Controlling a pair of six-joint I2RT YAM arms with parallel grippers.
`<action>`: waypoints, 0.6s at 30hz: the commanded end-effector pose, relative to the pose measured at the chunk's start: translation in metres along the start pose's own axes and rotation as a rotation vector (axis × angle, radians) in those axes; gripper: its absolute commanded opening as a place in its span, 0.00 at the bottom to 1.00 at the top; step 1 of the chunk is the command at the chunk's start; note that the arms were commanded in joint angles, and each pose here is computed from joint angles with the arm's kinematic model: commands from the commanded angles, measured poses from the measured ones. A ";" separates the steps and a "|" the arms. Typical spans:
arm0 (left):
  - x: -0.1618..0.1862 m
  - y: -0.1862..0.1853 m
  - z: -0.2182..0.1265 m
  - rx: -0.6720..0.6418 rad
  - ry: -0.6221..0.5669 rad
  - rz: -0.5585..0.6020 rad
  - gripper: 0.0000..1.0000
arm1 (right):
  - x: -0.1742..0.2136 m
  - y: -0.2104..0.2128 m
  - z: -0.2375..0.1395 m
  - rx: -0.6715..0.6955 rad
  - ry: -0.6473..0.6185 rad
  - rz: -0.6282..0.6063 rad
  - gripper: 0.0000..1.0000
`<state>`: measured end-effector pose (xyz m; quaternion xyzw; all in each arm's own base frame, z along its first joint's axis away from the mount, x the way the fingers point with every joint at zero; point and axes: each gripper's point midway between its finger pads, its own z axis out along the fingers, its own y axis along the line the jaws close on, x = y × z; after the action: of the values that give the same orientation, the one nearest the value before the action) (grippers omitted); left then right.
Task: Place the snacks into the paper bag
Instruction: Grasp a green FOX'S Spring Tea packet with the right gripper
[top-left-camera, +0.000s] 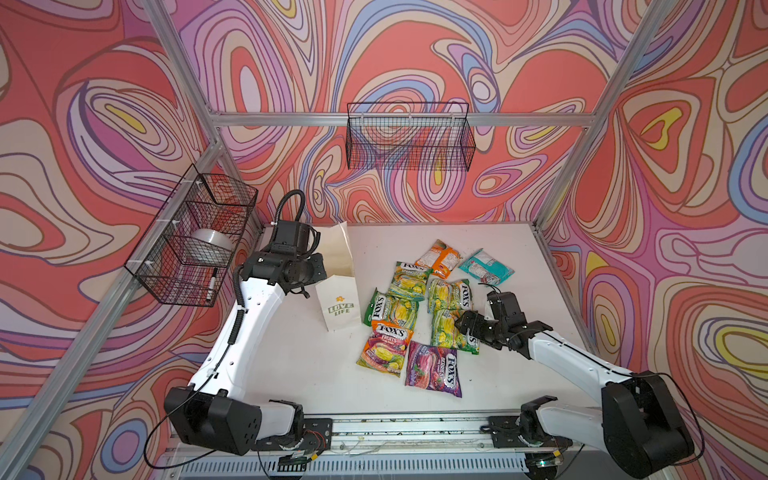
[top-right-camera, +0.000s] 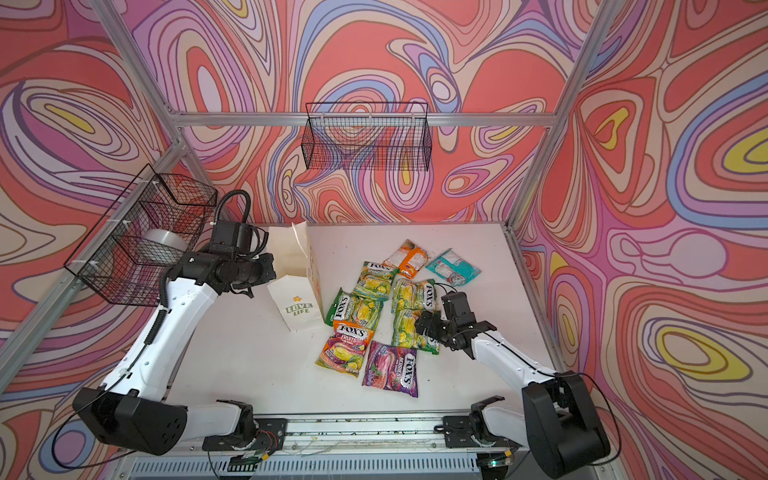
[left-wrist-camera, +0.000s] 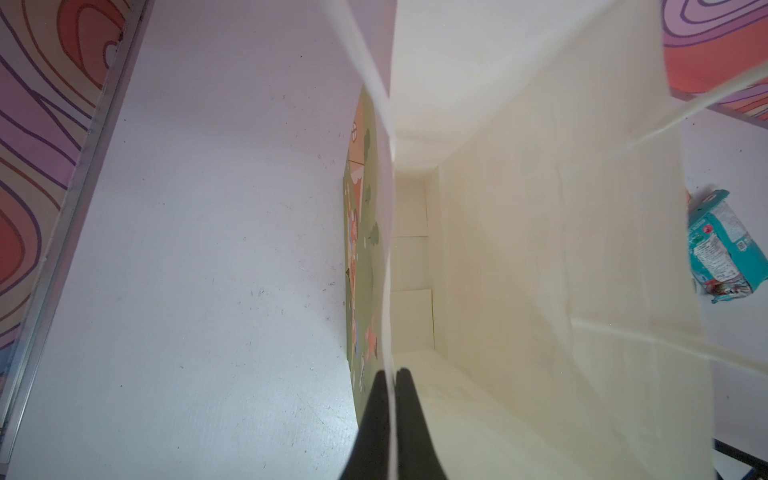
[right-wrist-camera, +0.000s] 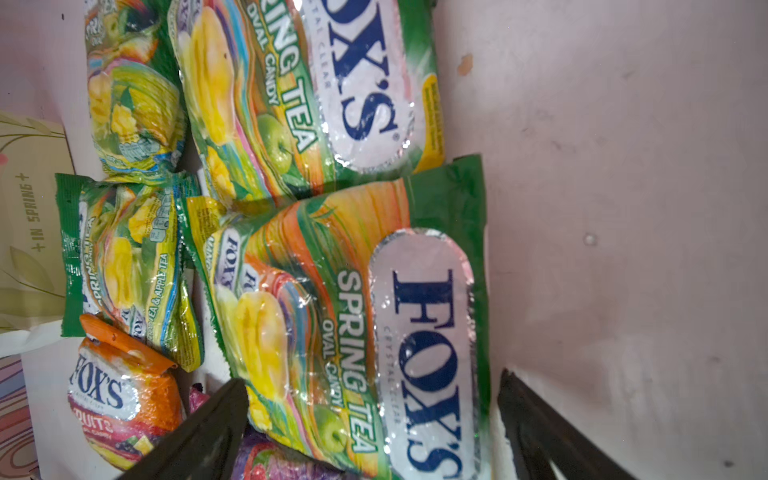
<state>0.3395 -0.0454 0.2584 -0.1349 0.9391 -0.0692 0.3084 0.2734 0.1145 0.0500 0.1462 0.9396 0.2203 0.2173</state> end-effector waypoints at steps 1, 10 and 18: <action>-0.001 -0.001 0.001 0.033 0.005 -0.040 0.00 | -0.006 0.002 0.008 -0.029 -0.018 -0.008 0.97; 0.002 -0.008 0.001 0.080 0.030 -0.039 0.00 | -0.005 0.007 0.022 -0.076 0.007 0.014 0.78; 0.006 -0.015 0.004 0.116 0.059 -0.036 0.00 | -0.004 0.014 0.022 -0.117 0.015 0.010 0.21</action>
<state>0.3390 -0.0582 0.2571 -0.1294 0.9400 -0.1201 0.2919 0.2894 0.1295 0.0368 0.1405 0.9305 0.2628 0.2129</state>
